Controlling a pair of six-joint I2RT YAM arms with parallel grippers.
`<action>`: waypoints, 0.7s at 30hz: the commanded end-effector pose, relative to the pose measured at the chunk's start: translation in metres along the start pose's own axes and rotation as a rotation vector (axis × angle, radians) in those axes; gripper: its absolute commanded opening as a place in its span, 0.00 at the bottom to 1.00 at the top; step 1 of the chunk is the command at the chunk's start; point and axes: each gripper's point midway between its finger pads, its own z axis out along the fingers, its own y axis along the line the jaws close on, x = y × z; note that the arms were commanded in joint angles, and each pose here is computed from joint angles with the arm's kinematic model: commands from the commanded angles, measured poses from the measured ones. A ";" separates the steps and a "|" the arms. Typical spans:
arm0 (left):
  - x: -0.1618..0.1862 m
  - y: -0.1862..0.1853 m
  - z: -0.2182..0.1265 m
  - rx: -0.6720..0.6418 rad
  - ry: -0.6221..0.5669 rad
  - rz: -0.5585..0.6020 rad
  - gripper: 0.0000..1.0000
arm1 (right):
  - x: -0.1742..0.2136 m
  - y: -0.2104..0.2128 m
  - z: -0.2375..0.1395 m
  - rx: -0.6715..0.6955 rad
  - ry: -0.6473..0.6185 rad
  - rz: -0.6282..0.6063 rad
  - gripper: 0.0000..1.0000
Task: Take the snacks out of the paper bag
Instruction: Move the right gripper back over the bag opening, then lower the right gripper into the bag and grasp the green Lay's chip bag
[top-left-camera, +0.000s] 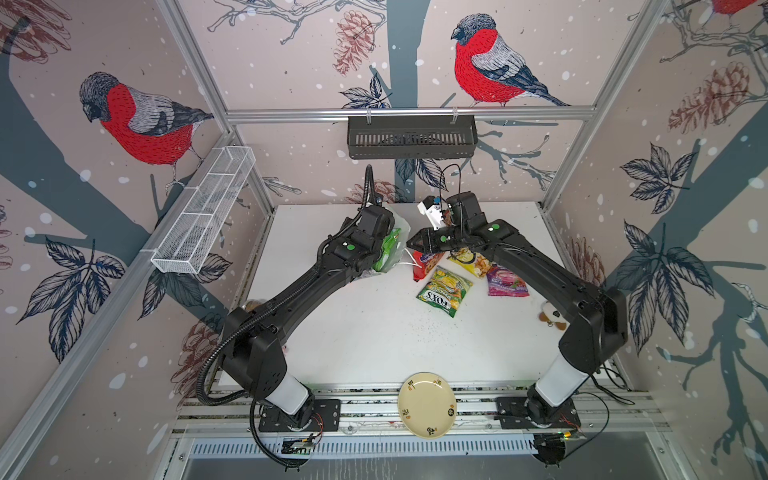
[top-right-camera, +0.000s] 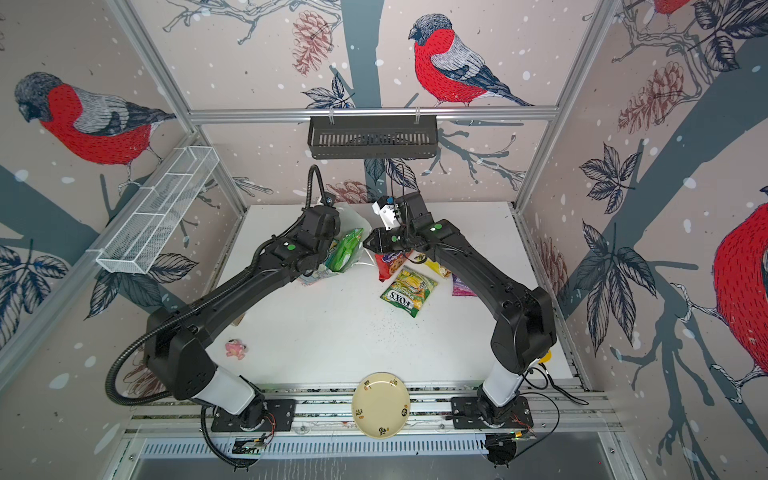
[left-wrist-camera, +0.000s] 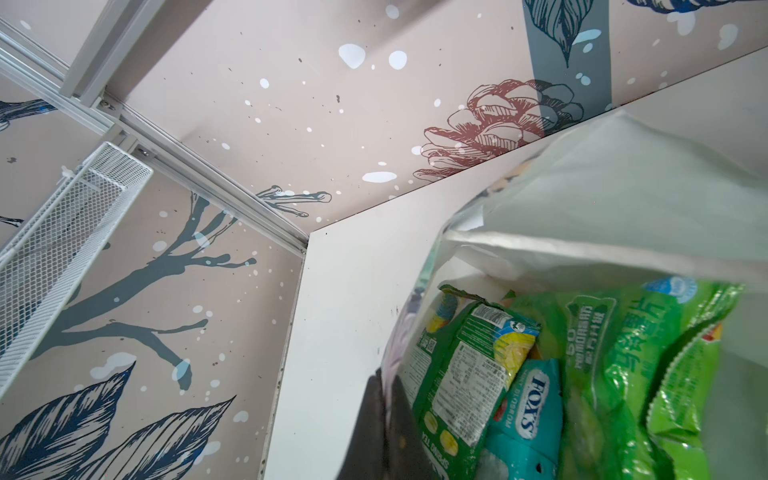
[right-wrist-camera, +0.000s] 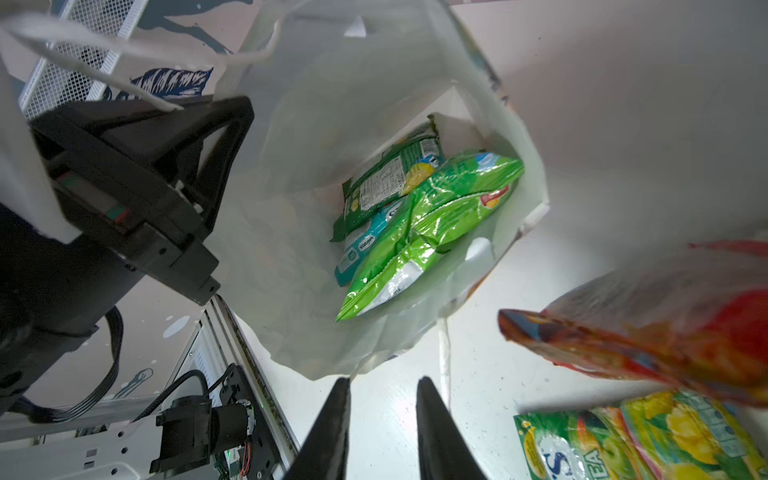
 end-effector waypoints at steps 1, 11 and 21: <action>-0.009 -0.002 -0.004 -0.011 -0.020 -0.041 0.00 | -0.002 0.010 0.007 -0.021 -0.018 -0.023 0.30; -0.008 -0.015 -0.013 0.018 -0.014 -0.053 0.00 | 0.004 -0.003 0.037 0.076 0.000 0.011 0.40; -0.010 -0.020 -0.014 0.043 -0.015 -0.068 0.00 | 0.019 -0.016 0.060 0.136 0.077 0.044 0.46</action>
